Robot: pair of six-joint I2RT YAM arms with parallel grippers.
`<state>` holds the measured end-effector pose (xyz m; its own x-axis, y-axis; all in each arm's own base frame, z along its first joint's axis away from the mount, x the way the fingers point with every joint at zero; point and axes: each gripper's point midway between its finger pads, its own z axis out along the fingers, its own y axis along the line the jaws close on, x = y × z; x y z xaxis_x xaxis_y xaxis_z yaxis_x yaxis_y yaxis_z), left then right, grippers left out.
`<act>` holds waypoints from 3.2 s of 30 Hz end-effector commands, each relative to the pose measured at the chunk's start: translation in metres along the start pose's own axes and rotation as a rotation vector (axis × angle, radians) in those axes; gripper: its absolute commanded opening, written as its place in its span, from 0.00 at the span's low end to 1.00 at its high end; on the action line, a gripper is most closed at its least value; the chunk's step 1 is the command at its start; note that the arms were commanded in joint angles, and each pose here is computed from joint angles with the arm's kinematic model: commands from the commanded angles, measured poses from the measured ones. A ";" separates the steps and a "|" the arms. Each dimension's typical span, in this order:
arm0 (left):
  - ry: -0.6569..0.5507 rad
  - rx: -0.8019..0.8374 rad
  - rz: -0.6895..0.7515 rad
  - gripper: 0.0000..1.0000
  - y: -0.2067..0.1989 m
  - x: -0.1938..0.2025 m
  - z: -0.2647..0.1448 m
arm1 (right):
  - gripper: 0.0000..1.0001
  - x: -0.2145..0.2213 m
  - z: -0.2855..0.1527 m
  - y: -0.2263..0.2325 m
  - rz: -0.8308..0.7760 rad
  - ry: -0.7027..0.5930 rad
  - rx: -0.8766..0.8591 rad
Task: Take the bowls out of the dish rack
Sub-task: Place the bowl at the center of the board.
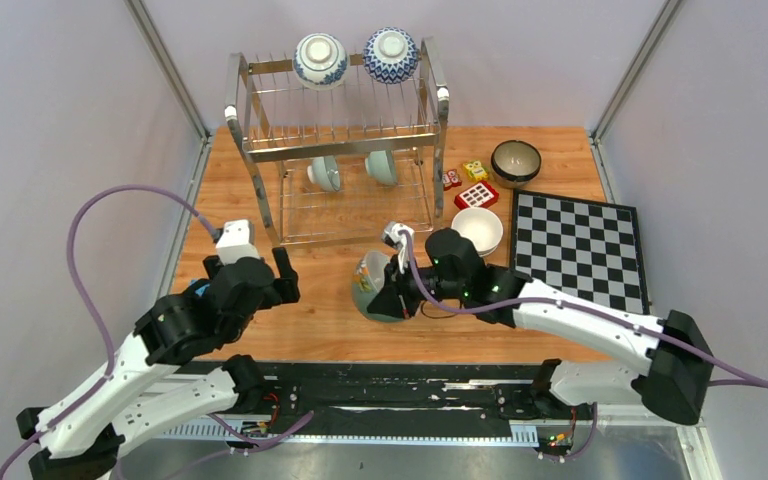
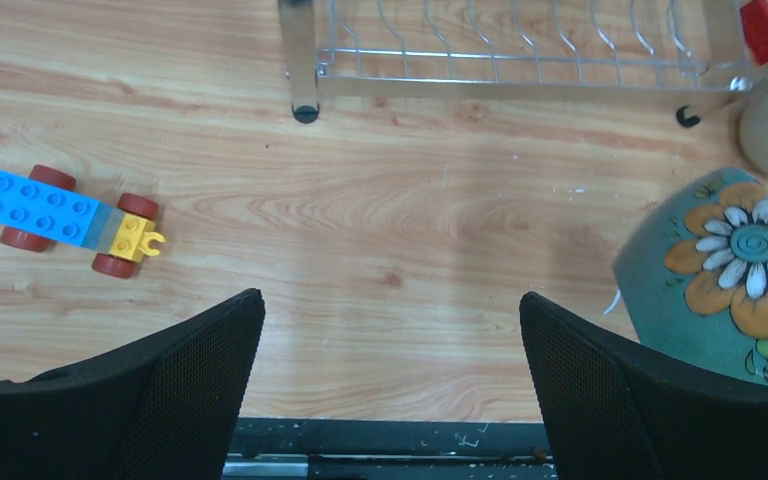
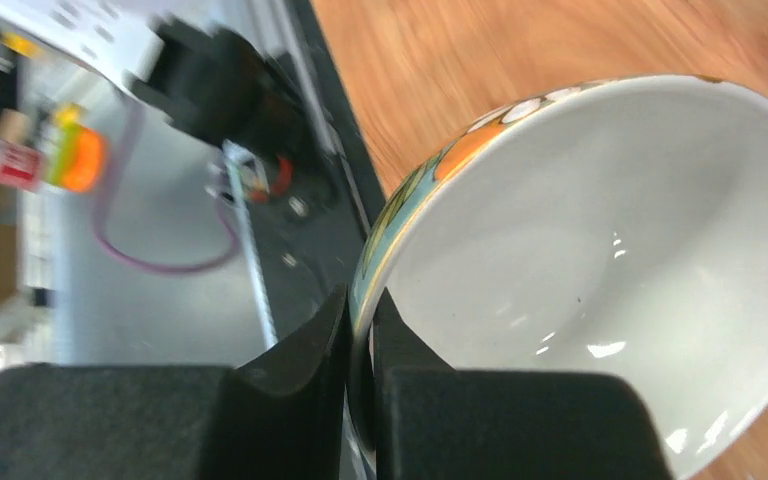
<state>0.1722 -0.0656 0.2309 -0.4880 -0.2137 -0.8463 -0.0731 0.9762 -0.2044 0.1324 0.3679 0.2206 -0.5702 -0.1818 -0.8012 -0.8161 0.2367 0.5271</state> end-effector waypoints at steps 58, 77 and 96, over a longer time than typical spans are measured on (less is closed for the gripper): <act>0.410 0.370 0.619 0.71 -0.147 0.104 0.019 | 0.03 0.119 -0.046 0.003 -1.345 0.729 0.311; 0.447 0.377 0.652 0.09 -0.165 0.135 0.021 | 0.03 0.117 -0.030 0.012 -1.329 0.657 0.313; 0.467 0.381 0.642 0.49 -0.159 0.144 0.021 | 0.03 0.110 -0.026 0.014 -1.341 0.621 0.340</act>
<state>0.1362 -0.2464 0.1312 -0.6522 0.4935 -0.5754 0.5744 0.8171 0.0497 0.0447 0.3021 0.1104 0.5080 -0.8121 -0.2870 -0.7966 -0.3162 -0.5152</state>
